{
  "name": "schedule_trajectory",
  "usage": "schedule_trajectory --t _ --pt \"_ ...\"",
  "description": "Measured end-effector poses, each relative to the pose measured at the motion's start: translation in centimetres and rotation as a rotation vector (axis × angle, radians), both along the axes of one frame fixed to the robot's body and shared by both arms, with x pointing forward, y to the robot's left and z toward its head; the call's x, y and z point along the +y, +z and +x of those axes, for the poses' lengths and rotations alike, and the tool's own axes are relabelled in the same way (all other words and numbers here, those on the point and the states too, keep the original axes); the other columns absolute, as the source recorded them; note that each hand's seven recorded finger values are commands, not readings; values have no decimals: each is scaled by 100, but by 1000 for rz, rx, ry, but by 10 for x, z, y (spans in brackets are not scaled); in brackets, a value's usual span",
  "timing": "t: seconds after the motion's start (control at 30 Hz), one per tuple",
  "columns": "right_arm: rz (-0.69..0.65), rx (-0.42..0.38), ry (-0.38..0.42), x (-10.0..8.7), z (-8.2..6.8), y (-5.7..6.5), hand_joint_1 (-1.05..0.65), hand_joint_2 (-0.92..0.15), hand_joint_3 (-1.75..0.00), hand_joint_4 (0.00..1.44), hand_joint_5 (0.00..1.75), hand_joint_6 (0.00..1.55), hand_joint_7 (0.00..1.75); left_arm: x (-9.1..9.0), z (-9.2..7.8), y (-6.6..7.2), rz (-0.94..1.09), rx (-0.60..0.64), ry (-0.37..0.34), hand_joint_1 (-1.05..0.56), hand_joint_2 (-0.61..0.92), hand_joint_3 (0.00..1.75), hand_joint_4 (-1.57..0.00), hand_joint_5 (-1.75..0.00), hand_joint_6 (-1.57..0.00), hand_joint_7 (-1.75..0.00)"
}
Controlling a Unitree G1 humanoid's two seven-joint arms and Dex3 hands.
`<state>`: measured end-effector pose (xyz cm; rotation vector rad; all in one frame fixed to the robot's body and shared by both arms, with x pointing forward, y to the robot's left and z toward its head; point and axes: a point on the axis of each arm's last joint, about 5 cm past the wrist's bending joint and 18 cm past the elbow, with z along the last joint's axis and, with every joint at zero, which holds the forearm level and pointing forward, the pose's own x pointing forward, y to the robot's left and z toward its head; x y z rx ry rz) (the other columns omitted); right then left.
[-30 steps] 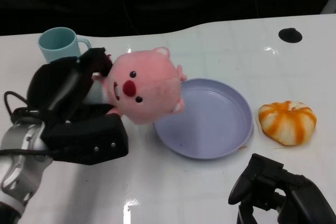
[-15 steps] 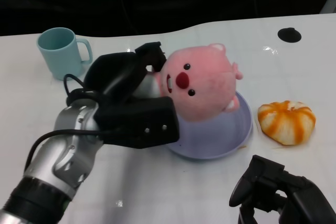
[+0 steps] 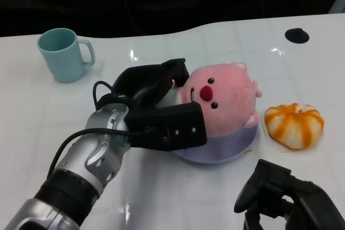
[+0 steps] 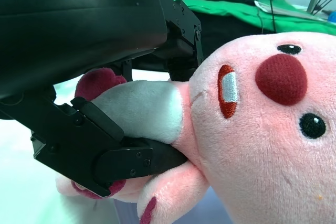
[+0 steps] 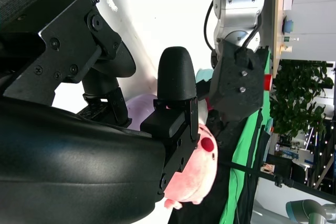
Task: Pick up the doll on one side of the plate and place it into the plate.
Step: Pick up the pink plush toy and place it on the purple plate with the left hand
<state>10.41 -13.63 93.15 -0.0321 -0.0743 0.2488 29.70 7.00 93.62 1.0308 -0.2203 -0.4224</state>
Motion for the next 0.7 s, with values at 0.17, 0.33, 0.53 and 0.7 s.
schedule_trajectory --t 0.17,0.33,0.53,0.7 --pt "2 0 2 0 0 0 6 -37 -141 68 175 61 152 -4 0 -2 -28 29 -3 -21 62 68 -73 -173 -81 -74" --pt "0 0 2 0 0 0 7 -37 -142 69 175 61 152 -5 2 4 -11 47 -43 -50 90 23 -47 -64 -60 -8" --pt "3 -2 -3 0 0 0 6 -37 -142 69 175 62 152 -4 -1 14 166 42 -91 -81 92 37 -5 -23 -17 0" --pt "3 -2 -5 0 0 0 6 -37 -142 68 175 62 152 -4 -3 21 242 60 -96 -95 92 50 0 -1 -1 0"
